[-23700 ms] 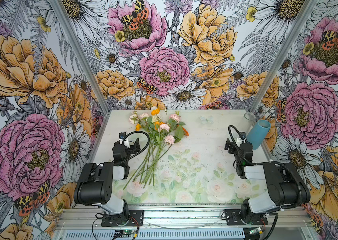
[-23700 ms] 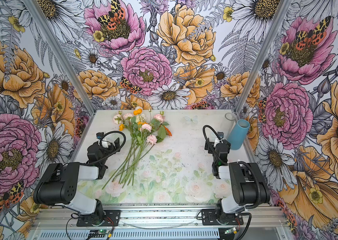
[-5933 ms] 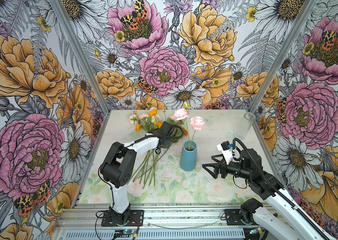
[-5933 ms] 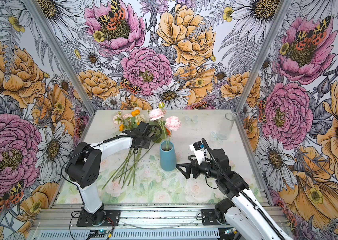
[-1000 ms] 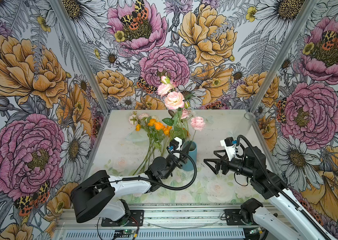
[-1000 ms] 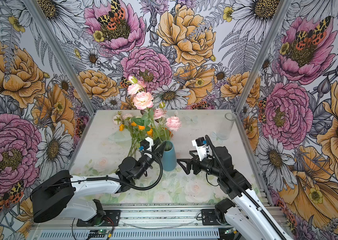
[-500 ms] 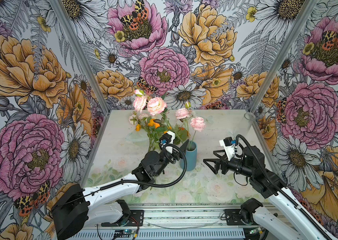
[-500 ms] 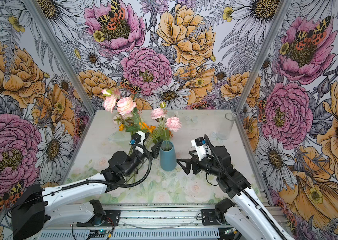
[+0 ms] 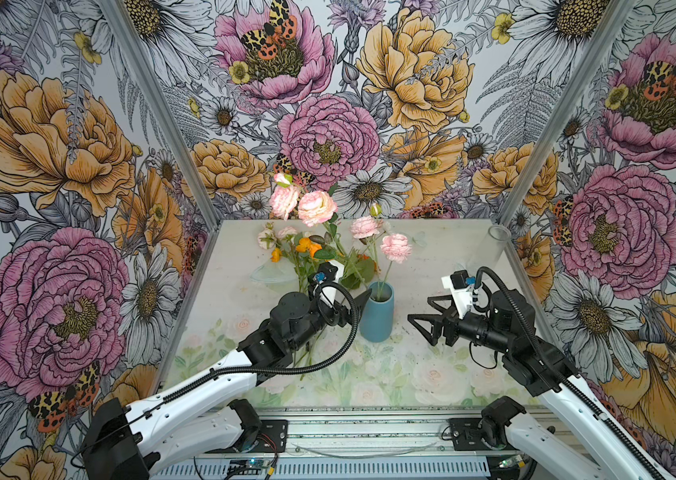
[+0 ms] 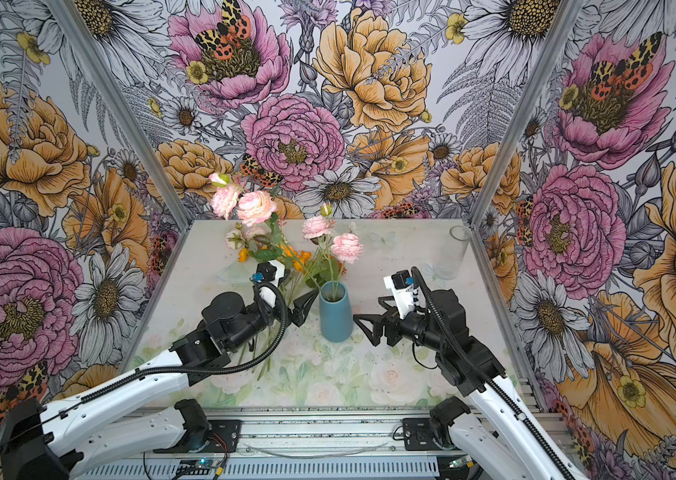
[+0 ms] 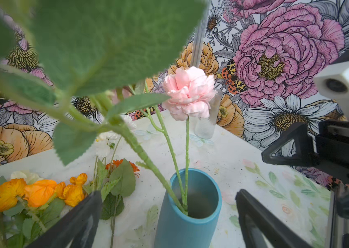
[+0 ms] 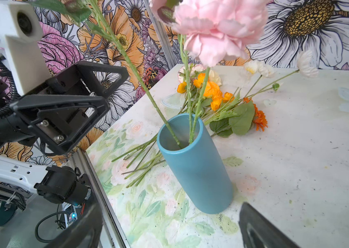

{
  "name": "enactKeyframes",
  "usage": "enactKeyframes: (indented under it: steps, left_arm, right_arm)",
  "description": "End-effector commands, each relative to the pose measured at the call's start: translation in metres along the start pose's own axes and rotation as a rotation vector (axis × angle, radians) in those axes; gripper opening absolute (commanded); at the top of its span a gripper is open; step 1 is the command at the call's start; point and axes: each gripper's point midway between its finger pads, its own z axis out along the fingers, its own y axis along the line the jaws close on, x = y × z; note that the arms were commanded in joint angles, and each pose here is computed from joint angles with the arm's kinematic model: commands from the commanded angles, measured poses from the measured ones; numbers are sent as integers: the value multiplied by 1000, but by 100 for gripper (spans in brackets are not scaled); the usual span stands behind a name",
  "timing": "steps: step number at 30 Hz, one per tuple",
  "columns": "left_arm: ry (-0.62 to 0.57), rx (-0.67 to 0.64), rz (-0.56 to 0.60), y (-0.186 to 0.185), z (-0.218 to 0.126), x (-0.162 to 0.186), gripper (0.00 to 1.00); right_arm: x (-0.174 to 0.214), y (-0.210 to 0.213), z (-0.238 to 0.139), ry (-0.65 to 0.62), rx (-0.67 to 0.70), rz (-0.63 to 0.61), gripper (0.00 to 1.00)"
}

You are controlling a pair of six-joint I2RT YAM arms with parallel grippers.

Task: Arrange the flowers into the vase
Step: 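Open the left gripper and move it back to the lying stems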

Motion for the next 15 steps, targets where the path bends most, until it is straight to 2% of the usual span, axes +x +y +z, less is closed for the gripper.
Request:
enactKeyframes:
  steps: [1,4,8,11,15]
  left_arm:
    - [89,-59,27,22,-22,21,94]
    - [113,-161,-28,53,-37,28,82]
    - [230,-333,-189,105,-42,54,58]
    - [336,-344,-294,121,-28,80,48]
    - [468,-320,-368,124,2,114,40]
  right_arm:
    - [-4,9,-7,-28,-34,-12,100]
    - [4,11,-5,-7,-62,14,99]
    - [7,14,-4,6,-84,38,99]
    - [11,12,-2,17,-80,52,99]
    - [22,7,4,50,-76,77,100]
